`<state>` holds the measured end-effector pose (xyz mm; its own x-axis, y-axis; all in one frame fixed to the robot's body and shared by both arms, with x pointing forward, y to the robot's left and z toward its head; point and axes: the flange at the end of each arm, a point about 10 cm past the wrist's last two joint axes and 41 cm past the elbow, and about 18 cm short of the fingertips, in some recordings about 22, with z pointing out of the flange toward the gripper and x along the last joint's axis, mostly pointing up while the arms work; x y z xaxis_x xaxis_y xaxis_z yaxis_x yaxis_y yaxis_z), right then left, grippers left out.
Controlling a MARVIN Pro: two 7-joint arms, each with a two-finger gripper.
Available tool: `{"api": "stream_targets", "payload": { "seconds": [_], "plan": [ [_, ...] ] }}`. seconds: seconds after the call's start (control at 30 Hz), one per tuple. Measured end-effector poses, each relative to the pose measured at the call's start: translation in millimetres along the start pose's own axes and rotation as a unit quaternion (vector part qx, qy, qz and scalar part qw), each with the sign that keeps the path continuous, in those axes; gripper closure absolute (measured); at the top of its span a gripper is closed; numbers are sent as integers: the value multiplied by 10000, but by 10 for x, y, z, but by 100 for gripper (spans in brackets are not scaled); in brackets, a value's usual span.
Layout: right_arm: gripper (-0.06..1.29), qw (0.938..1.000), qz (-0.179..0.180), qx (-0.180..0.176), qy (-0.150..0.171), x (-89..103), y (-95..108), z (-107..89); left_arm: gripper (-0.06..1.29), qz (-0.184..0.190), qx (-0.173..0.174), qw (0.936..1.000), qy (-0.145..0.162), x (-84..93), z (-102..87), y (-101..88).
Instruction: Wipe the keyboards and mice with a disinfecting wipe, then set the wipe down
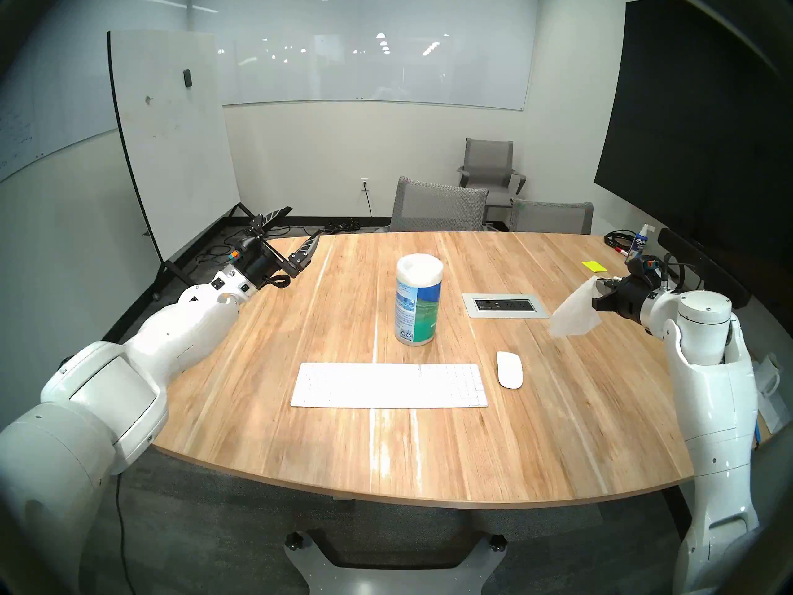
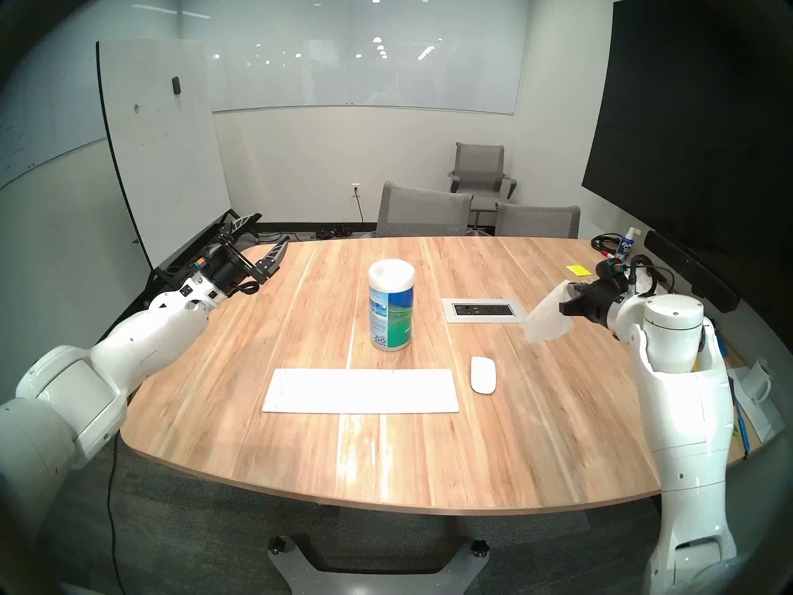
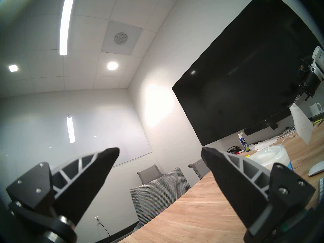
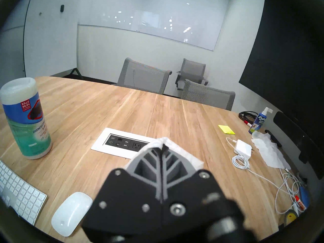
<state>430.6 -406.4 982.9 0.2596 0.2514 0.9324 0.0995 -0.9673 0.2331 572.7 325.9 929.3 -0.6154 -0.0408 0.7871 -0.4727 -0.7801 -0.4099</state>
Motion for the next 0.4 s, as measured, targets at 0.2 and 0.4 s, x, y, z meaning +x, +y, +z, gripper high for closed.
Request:
{"api": "stream_targets", "payload": {
  "seconds": [0.2,0.4],
  "plan": [
    [125,10000,-14,14,45,8,8,-7,-3,0,1,10000,0,0,0,-1],
    [125,10000,-23,13,63,9,11,-10,-3,0,2,10000,1,0,0,-1]
  ]
}}
